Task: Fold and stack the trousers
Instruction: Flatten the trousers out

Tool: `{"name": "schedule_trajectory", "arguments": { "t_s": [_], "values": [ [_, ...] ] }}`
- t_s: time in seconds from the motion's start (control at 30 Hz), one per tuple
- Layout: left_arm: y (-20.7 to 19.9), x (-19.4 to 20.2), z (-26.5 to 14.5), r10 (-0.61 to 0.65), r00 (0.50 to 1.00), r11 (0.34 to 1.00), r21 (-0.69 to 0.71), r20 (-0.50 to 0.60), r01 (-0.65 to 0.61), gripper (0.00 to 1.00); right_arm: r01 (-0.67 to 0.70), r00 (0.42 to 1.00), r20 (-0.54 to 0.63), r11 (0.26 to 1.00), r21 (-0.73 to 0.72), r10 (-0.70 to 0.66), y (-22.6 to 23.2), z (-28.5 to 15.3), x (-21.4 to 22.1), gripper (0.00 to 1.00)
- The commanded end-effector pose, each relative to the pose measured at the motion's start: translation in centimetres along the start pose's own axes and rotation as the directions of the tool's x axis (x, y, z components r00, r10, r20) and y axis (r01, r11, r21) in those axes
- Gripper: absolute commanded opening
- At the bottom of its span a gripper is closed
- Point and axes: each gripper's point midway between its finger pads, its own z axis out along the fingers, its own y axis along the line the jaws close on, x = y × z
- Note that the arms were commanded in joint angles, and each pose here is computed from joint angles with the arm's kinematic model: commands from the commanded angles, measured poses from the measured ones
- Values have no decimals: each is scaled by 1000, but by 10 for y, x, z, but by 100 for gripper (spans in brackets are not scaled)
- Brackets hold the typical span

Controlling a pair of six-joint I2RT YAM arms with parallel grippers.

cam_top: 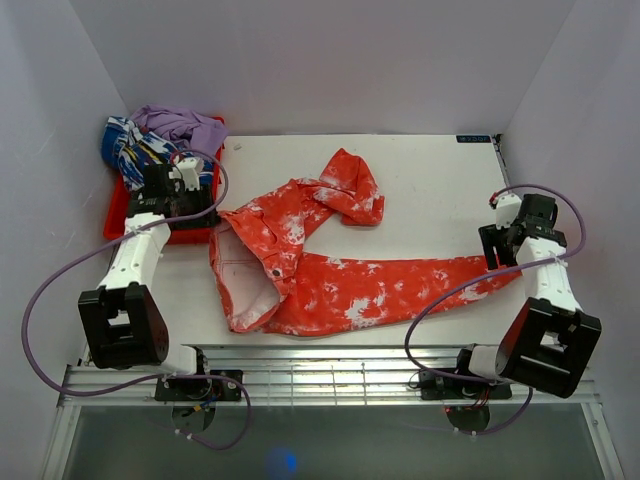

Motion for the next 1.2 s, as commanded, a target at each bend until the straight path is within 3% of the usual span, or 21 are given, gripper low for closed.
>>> {"name": "schedule_trajectory", "arguments": {
  "t_s": [0.0,0.1,0.2,0.37,0.47,0.6,0.7,0.8,0.9,0.97,1.03,1.17],
  "values": [
    [17,-38,-22,30,992,996,-82,126,-20,68,22,1000,0,999,-25,-22,-5,-8,-2,80],
    [24,-52,-36,35,985,994,-106,168,-17,77,23,999,47,995,-101,-19,3,-16,-19,81],
    [32,-72,-54,32,977,992,-129,209,-5,80,47,995,95,969,-242,-25,22,-25,-37,77],
    [-2,-100,-84,70,966,997,19,248,-77,87,98,994,90,902,-422,-66,60,-22,-44,66],
    [-17,-96,-97,58,972,995,71,229,-76,91,122,990,116,873,-472,-76,79,-17,-52,64],
    [-37,-36,-86,10,999,978,207,40,-18,88,172,984,127,827,-534,-123,109,-11,-58,58],
    [-28,14,-67,-1,995,981,192,-96,19,85,230,973,103,804,-548,-208,126,4,-49,53],
    [-23,46,-56,-3,984,982,184,-177,36,81,264,956,43,790,-554,-290,136,23,-26,48],
    [-23,42,-54,24,992,982,187,-127,0,80,275,947,25,766,-581,-321,143,25,-13,43],
    [-25,33,-53,33,995,979,205,-92,-14,80,265,959,87,756,-598,-268,148,16,-33,46],
    [-34,21,-54,51,997,968,248,-59,-35,81,228,973,180,757,-613,-147,152,6,-85,48],
    [-55,4,-51,208,978,939,280,-2,-199,83,151,967,252,750,-644,22,160,0,-180,52]
  ]
}}
